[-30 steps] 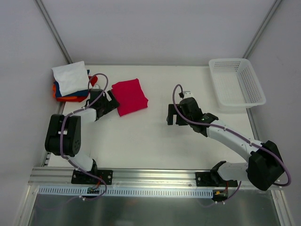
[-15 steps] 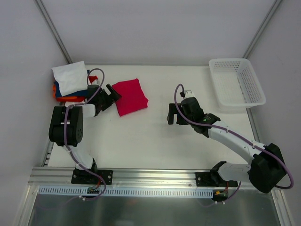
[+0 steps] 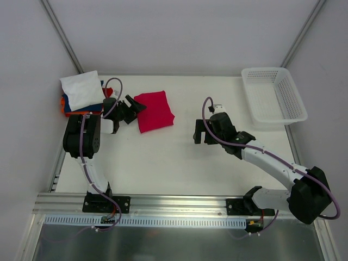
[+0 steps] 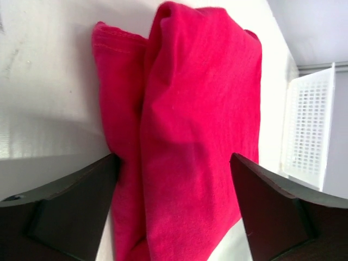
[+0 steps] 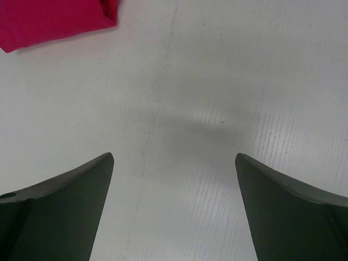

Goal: Fold and stack the t-shirts
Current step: Fold the tshirt, then neatly place the folded tshirt to the corner

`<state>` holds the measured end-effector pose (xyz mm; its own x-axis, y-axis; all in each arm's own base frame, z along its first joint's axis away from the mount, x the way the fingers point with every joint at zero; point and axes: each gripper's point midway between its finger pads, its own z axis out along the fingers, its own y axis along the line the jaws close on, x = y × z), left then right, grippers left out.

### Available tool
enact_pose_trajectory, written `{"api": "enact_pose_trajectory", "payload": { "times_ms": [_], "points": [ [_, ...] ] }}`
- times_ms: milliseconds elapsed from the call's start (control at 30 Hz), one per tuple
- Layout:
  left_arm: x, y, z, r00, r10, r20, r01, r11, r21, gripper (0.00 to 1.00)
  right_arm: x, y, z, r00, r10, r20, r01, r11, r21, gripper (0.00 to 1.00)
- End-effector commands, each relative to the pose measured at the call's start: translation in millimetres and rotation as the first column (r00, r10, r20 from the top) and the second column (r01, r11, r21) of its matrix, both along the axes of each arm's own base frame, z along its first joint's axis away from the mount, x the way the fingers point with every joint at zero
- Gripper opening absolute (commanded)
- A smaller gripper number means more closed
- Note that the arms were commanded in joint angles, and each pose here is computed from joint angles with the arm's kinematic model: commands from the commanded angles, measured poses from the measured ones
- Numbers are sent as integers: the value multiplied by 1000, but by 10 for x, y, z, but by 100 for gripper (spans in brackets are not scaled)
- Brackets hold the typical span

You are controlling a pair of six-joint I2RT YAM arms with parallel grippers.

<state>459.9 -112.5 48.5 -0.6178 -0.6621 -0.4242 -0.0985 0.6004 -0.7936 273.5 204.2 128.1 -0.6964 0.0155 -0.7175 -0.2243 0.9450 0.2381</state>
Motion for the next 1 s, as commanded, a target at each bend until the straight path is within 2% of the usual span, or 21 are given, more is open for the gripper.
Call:
{"api": "enact_pose_trajectory", "payload": {
  "times_ms": [0, 100, 167, 300, 400, 500, 533, 567, 767, 967],
  "points": [
    [-254, -95, -401, 988, -43, -149, 34, 997, -63, 82, 27, 18, 168, 999, -4, 54, 2, 999, 33, 99],
    [-282, -126, -463, 985, -57, -160, 44, 995, -84, 62, 24, 9, 174, 998, -7, 55, 6, 999, 34, 99],
    [-282, -145, -473, 985, -65, -163, 49, 994, -97, 56, 23, 9, 175, 998, -7, 57, 5, 999, 35, 99],
    [-284, -177, -522, 982, -80, -169, 61, 992, -113, 50, 15, -4, 179, 998, -12, 58, 10, 999, 37, 100],
    [-276, -185, -523, 983, -86, -165, 67, 991, -116, 41, 9, -16, 179, 998, -13, 61, 11, 999, 35, 99],
    [-267, -191, -532, 983, -90, -162, 72, 990, -118, 25, 14, -25, 180, 998, -18, 63, 16, 999, 36, 99],
    [-253, -193, -518, 983, -92, -157, 74, 990, -118, 9, 11, -30, 166, 998, -18, 59, 16, 999, 34, 100],
    [-251, -195, -519, 983, -94, -157, 75, 990, -118, 1, 9, -22, 164, 998, -16, 58, 14, 999, 34, 100],
    [-217, -200, -446, 983, -110, -146, 95, 990, -106, 0, 15, -30, 164, 998, -20, 57, 18, 999, 35, 99],
    [-87, -171, -43, 989, -124, -79, 122, 992, -37, 0, 27, -18, 161, 998, -18, 59, 16, 999, 36, 99]
  ]
}}
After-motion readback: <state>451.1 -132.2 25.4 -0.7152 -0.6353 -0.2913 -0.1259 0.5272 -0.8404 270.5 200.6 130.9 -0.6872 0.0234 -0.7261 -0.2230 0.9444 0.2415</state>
